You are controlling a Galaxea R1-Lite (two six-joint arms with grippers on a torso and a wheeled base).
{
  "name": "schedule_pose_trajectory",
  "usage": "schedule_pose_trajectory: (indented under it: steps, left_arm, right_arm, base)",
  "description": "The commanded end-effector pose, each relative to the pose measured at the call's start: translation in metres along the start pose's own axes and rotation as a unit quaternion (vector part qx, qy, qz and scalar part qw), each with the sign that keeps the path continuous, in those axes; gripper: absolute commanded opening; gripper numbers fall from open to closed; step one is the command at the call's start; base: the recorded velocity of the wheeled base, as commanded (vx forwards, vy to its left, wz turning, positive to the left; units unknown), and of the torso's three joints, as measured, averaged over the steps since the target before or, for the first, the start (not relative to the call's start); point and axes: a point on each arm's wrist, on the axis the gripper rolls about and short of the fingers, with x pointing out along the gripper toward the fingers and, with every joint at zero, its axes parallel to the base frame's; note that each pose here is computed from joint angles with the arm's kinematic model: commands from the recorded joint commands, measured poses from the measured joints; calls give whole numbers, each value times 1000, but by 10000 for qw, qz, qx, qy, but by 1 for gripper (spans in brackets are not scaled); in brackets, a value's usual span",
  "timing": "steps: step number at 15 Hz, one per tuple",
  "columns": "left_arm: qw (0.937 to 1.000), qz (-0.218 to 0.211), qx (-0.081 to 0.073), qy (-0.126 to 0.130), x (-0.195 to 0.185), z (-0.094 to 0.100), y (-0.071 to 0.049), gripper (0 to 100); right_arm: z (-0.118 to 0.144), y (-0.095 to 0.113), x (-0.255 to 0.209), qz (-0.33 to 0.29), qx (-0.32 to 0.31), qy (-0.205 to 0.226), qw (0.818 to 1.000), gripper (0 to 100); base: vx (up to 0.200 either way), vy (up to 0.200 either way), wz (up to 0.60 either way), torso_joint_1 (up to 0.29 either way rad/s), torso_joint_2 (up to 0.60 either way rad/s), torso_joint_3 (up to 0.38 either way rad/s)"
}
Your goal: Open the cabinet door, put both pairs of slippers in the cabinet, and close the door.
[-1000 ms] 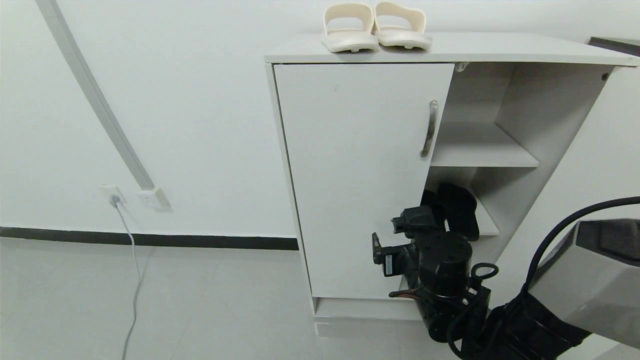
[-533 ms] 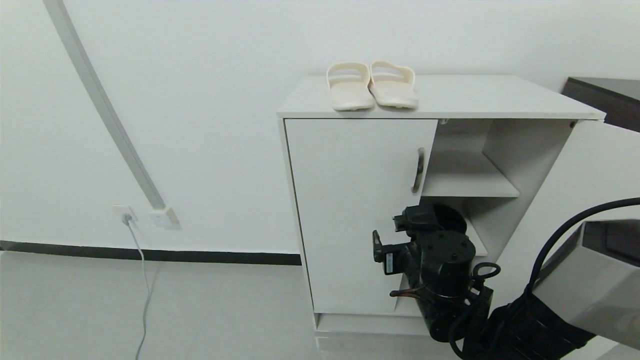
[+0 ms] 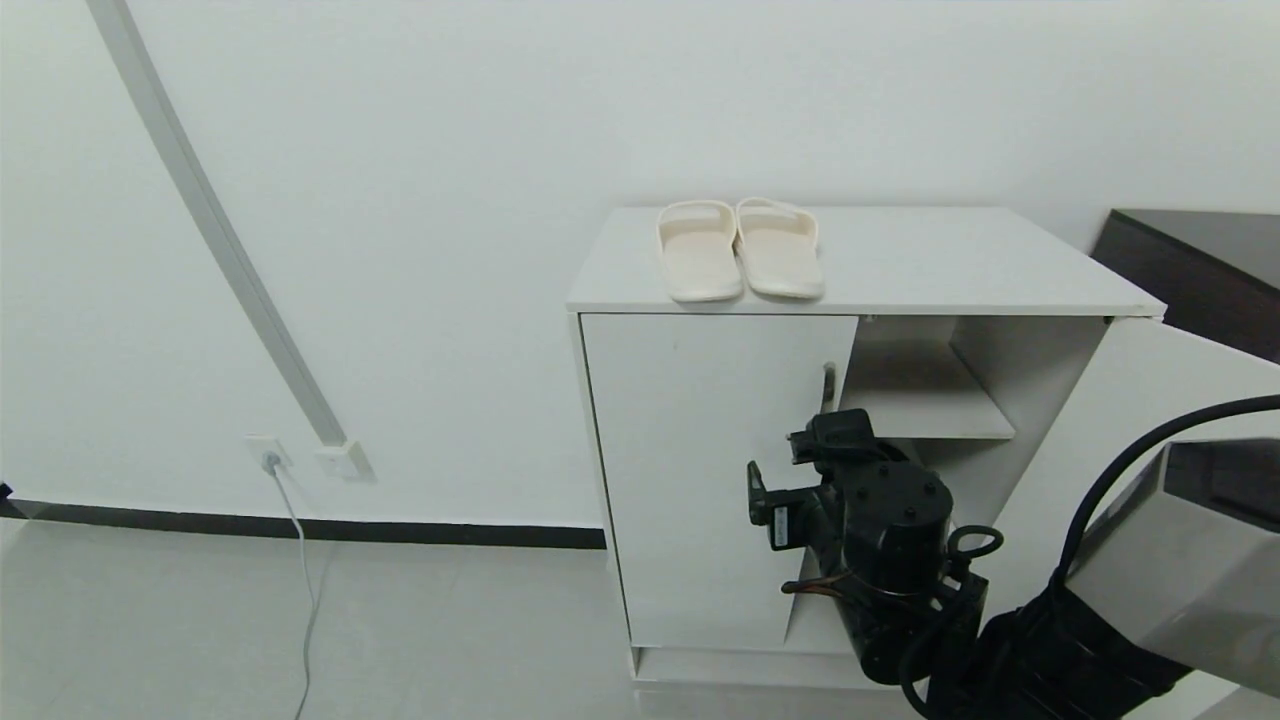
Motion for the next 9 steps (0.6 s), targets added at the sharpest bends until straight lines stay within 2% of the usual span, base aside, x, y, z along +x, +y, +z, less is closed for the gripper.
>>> schedule_pose_trajectory:
  steps: [1, 9]
  left_arm:
    - [10000, -1, -1, 9, 0, 0, 0, 0]
    - [10000, -9, 14, 9, 0, 0, 0, 0]
  right_arm:
    - [0, 0, 0, 4, -17, -3, 10000, 100]
    - [3, 0, -1, 2, -9, -136, 9999, 100]
  base:
    - [0, 0, 0, 193, -500, -315]
    - [0, 0, 0, 210, -527, -319]
